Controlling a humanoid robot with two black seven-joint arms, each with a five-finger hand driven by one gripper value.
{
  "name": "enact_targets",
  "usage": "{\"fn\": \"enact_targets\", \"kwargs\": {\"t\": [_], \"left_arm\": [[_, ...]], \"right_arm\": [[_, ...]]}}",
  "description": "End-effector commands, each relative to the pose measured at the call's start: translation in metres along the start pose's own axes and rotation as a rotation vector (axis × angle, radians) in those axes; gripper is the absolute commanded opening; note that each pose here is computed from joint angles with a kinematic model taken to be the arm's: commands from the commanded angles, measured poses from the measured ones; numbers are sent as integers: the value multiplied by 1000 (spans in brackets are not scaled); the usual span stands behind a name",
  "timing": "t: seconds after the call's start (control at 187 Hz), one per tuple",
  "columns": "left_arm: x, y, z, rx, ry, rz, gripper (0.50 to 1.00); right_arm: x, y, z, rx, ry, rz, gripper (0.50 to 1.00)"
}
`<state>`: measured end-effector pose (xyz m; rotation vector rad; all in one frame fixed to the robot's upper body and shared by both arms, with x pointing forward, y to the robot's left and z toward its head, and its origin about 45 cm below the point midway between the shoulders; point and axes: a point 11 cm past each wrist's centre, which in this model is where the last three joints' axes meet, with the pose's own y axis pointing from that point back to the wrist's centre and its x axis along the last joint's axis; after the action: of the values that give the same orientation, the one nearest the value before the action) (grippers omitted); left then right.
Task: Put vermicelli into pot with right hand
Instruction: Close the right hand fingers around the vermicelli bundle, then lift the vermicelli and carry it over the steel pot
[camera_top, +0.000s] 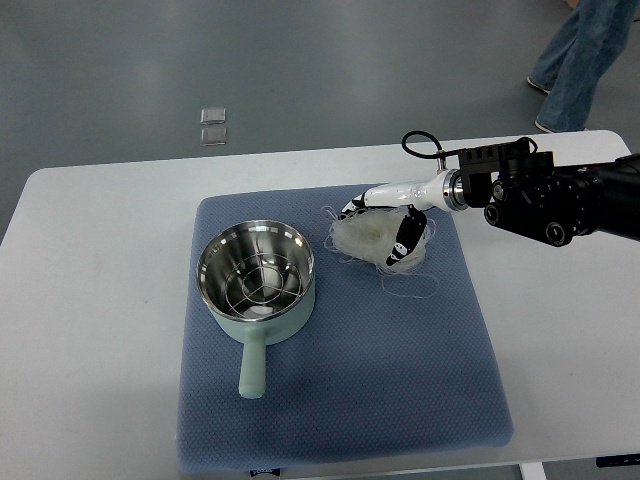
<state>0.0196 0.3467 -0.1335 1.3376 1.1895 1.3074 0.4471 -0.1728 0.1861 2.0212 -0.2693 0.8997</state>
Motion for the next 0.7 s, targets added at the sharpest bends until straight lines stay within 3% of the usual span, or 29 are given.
{"fn": "enact_targets", "kwargs": {"t": [0.0,0.096,0.171,0.224,0.24,0.246,0.251,0.256,0.262,0.267,0.272,0.278,0.283,0.524,0.694], "left_arm": [[1,0,0,0,1,3,1000],[1,0,0,0,1,3,1000],[1,0,0,0,-1,3,1000],[1,0,0,0,1,3,1000],[1,0,0,0,-1,3,1000],[1,0,0,0,-1,3,1000],[1,0,0,0,-1,3,1000],[1,0,0,0,-1,3,1000],[1,0,0,0,-1,3,1000],[1,0,0,0,-1,3,1000],[1,0,0,0,-1,3,1000],[1,0,0,0,-1,3,1000],[1,0,0,0,-1,3,1000],[1,0,0,0,-1,5,1000],[1,0,0,0,-1,3,1000]], "right_arm": [[-8,-5,3,-32,54,-34,915],[-11,-10,-1,-26,78,-33,899],[-12,-14,-4,-28,102,-30,819],[-14,-16,-2,-43,128,-36,719],[-14,-16,0,-49,137,-38,658],[-14,-16,0,-49,137,-38,658],[-14,-17,0,-53,143,-38,617],[-14,-17,0,-53,143,-38,617],[-15,-17,1,-56,146,-40,576],[-15,-17,1,-56,146,-40,576],[-15,-17,1,-58,151,-40,536],[-15,-17,1,-58,151,-40,535],[-16,-18,1,-59,155,-39,500],[3,-14,2,-54,177,79,500],[73,12,-32,44,173,246,500]]}}
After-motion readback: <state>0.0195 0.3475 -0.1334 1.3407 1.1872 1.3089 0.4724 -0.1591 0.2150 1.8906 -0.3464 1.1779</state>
